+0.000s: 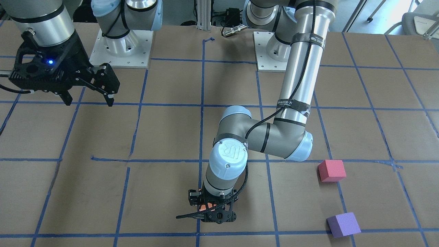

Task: Arrange blocks in a line
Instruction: 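Lower the open left gripper down over the orange cube, then close the left gripper around the orange cube, then lift the orange cube and carry it toward the purple cube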

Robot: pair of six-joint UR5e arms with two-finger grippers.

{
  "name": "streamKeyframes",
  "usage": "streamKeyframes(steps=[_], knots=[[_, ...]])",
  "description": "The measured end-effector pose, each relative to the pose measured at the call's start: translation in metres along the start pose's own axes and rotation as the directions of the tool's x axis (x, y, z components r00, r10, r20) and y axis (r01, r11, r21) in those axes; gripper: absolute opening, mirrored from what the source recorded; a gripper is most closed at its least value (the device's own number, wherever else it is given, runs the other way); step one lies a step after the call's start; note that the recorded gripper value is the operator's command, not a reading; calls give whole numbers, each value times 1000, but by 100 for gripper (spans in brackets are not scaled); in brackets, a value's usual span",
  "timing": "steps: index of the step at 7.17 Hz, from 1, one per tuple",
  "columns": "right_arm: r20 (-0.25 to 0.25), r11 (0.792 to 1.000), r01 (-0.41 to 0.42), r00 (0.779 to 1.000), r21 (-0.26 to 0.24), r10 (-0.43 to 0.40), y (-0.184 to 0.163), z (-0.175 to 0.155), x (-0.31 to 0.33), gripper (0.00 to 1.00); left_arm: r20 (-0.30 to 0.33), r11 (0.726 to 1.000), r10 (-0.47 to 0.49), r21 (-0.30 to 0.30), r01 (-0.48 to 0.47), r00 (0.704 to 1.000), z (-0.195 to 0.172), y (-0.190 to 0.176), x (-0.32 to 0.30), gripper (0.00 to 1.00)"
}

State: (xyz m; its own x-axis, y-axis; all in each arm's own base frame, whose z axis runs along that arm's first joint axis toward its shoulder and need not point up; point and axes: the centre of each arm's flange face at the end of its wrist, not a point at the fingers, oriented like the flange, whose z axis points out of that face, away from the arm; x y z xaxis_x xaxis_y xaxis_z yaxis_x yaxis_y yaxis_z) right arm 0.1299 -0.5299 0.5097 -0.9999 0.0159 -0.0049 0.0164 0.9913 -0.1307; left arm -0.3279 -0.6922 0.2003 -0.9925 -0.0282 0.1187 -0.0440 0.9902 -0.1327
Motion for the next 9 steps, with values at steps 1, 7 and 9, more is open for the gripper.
streamKeyframes(steps=[1, 7, 9], knots=[[1, 1000, 0, 1000, 0, 0, 0, 0, 0, 100, -1, 1000, 3, 11, -3, 1000, -9, -2, -1, 8], [8, 1000, 3, 1000, 6, -3, 0, 0, -2, 100, 38, 994, -109, 23, 108, 993, -103, -56, -128, 7], [12, 1000, 4, 1000, 4, -4, 0, 1, -3, 100, 64, 997, -82, -8, 83, 995, -125, -65, -203, 5]])
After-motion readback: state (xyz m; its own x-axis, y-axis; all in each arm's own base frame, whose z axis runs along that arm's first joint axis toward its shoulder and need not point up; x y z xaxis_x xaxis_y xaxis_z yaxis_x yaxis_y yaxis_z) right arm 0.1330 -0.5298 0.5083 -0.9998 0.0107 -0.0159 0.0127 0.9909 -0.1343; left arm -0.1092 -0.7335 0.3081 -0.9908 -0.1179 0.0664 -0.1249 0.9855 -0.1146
